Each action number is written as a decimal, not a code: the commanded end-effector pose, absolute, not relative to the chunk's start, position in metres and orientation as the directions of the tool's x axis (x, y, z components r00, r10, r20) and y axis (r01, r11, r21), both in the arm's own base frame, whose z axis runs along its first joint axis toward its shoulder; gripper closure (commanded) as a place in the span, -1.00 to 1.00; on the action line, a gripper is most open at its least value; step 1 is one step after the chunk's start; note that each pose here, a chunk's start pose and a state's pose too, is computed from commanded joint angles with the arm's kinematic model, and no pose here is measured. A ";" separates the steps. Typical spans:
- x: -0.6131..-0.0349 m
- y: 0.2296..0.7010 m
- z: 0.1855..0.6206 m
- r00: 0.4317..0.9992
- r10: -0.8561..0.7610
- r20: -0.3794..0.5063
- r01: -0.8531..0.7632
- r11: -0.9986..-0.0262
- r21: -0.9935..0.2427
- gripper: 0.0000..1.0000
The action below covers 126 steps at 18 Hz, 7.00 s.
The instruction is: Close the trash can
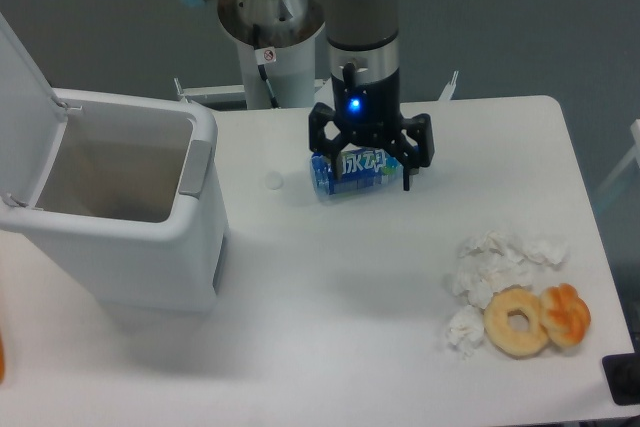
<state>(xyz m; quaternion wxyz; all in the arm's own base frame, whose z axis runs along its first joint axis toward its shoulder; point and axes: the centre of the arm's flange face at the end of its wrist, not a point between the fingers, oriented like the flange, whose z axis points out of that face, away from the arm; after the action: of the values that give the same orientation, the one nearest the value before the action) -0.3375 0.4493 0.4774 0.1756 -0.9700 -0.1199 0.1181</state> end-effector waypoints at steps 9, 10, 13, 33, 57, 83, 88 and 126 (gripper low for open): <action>-0.289 0.460 0.546 0.871 0.462 0.168 0.467 -0.674 -0.572 -1.00; -0.282 0.462 0.555 0.865 0.460 0.202 0.484 -0.653 -0.583 -1.00; -0.250 0.469 0.571 0.859 0.422 0.291 0.507 -0.622 -0.597 -1.00; -0.102 0.483 0.672 0.893 0.133 0.429 0.421 -0.582 -0.696 -1.00; 0.018 0.491 0.660 0.850 -0.165 0.500 0.271 -0.678 -0.684 -1.00; 0.031 0.541 0.604 0.836 -0.194 0.513 0.209 -0.753 -0.625 -1.00; 0.023 0.540 0.598 0.876 -0.141 0.461 0.206 -0.755 -0.622 -1.00; -0.122 0.512 0.559 0.962 0.117 0.245 0.248 -0.750 -0.613 -1.00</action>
<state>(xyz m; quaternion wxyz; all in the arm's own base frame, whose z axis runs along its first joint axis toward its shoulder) -0.1217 0.5122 0.5591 0.3396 -0.9305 -0.0982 -0.0961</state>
